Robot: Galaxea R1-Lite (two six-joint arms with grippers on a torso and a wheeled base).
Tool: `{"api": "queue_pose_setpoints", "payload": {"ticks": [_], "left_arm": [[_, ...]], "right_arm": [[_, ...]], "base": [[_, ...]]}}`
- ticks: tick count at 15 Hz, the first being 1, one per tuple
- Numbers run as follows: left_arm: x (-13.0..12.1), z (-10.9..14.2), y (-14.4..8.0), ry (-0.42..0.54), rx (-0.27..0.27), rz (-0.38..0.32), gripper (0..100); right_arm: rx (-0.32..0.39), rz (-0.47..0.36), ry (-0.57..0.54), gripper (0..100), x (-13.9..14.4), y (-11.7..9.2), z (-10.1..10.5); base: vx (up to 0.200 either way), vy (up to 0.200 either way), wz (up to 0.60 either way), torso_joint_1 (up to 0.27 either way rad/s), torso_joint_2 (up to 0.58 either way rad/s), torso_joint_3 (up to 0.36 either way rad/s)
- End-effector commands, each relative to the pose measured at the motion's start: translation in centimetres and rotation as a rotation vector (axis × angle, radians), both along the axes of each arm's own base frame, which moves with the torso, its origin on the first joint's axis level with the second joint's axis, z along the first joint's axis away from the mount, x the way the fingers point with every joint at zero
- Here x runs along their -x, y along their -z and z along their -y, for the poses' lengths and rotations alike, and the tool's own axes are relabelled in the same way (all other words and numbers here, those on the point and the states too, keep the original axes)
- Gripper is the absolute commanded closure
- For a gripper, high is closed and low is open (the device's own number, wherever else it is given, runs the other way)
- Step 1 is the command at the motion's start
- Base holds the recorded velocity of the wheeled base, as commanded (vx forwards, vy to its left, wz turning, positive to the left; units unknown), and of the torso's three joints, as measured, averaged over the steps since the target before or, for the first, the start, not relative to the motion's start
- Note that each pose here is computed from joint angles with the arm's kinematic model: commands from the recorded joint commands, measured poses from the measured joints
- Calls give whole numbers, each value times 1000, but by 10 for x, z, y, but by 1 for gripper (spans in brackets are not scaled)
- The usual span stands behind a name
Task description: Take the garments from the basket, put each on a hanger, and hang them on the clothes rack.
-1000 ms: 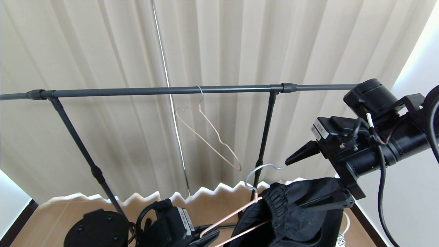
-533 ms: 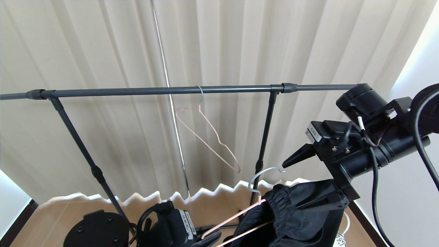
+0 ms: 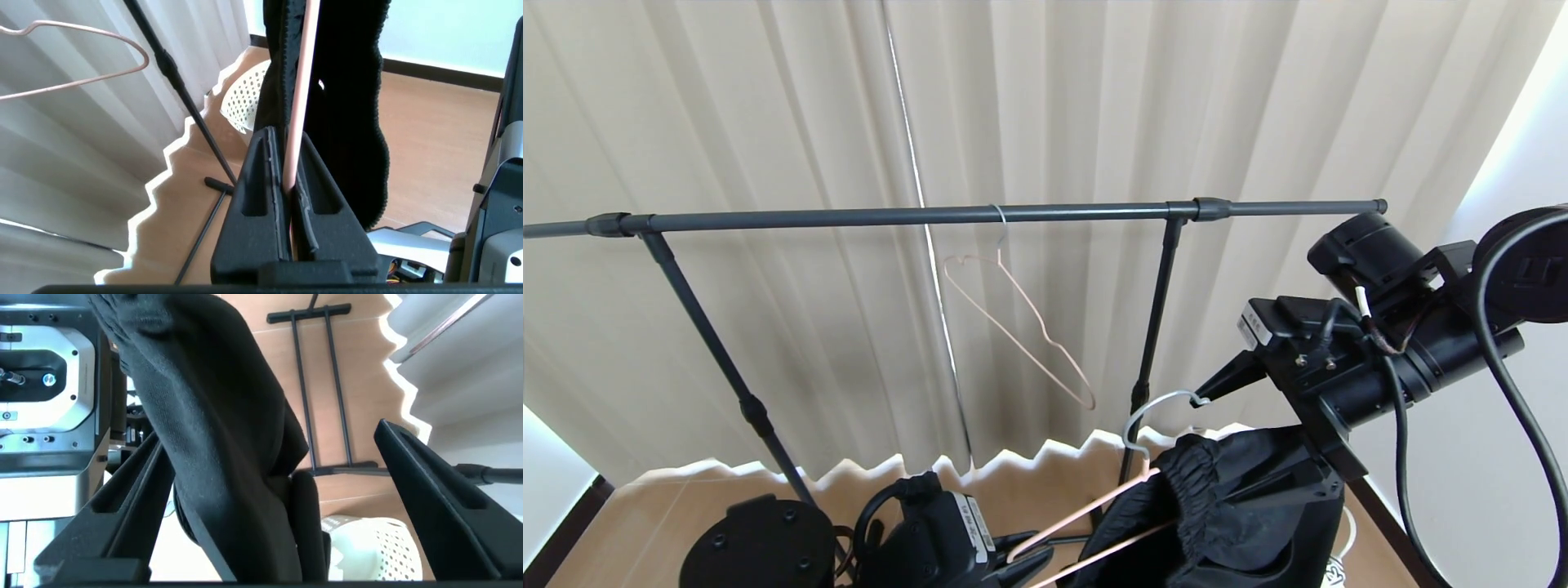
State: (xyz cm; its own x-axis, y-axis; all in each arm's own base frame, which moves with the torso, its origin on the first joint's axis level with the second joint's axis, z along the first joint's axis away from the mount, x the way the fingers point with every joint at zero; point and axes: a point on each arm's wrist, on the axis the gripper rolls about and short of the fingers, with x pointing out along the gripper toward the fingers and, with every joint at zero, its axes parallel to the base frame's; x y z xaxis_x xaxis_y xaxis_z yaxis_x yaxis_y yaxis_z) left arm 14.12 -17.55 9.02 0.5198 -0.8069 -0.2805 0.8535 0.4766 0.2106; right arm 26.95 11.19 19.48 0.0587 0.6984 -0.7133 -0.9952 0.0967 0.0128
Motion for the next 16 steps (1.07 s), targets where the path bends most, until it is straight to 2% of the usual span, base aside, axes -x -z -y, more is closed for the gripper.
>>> {"api": "queue_pose_setpoints", "payload": {"ticks": [1, 13, 14, 16], "left_arm": [[0, 0, 0, 0, 1, 0, 100], [-5, -3, 0, -34, 0, 0, 100], [-5, -3, 0, -35, 2, 1, 0], [-4, -4, -2, -31, 24, 12, 0]], "right_arm": [[0, -2, 0, 100, 0, 0, 0], [-39, 10, -18, 100, 8, -8, 2], [-40, 13, -18, 100, 9, -9, 2], [-39, 10, -18, 100, 14, -9, 4]], "base": [[0, 0, 0, 0, 0, 0], [0, 0, 0, 0, 0, 0], [0, 0, 0, 0, 0, 0], [0, 0, 0, 0, 0, 0]]}}
